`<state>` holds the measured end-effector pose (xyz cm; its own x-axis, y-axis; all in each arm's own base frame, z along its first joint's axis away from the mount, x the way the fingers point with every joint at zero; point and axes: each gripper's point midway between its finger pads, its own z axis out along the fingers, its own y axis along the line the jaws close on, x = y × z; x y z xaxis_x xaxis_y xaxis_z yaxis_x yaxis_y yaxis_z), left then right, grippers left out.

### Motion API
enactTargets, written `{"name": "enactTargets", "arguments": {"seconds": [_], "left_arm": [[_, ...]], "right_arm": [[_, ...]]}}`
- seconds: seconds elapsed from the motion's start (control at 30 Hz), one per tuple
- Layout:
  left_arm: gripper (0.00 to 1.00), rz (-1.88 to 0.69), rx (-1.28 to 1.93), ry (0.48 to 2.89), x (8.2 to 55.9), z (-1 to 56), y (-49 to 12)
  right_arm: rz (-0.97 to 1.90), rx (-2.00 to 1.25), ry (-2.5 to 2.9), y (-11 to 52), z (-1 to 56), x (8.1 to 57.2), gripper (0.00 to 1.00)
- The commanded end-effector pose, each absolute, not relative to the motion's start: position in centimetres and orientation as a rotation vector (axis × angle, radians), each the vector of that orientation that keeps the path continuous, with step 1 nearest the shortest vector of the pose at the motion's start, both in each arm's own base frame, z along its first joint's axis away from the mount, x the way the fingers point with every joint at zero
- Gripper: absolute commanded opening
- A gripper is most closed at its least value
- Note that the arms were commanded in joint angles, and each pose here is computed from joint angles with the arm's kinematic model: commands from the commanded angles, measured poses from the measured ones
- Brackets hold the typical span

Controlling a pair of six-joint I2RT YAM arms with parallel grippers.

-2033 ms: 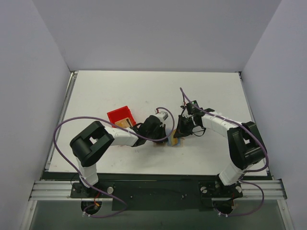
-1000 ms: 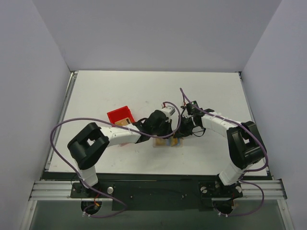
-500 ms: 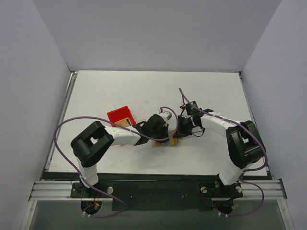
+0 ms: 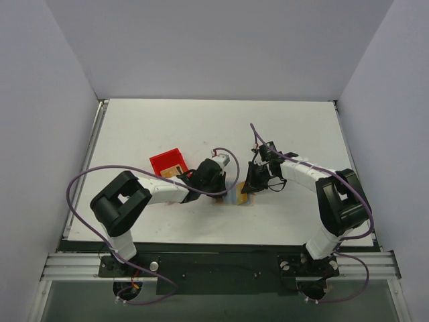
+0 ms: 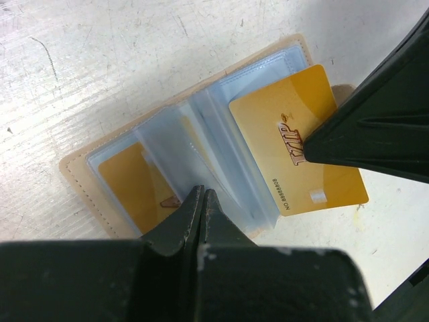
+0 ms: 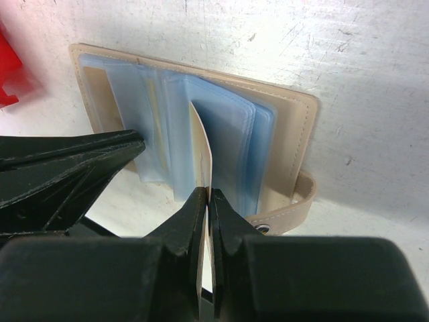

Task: Put the credit cards into the card holder
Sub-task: Insert the credit card into the card holder.

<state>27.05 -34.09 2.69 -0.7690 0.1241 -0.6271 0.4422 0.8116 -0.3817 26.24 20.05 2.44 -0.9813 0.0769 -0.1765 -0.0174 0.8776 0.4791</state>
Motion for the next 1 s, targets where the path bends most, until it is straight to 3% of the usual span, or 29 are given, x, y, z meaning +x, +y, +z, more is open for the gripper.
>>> {"name": "enactTargets", "arguments": {"seconds": [0.0, 0.53, 0.8, 0.97], "left_arm": [[0.00, -0.641, 0.402, 2.412, 27.3, 2.2, -32.6], [0.00, -0.449, 0.309, 2.333, 27.7, 7.8, -27.6], [0.00, -0.612, 0.322, 2.187, 28.6, 13.2, -29.9], [0.00, -0.663, 0.366, 2.213, 29.0, 11.5, -32.2]], "right_arm": [[0.591, 0.065, 2.921, 18.2, 0.9, 25.1, 0.00], [0.587, 0.066, 2.907, 18.1, 1.5, 25.3, 0.00], [0.582, 0.068, 2.913, 18.1, 1.3, 25.3, 0.00], [0.590, 0.062, 2.901, 18.2, 1.7, 25.4, 0.00]]}}
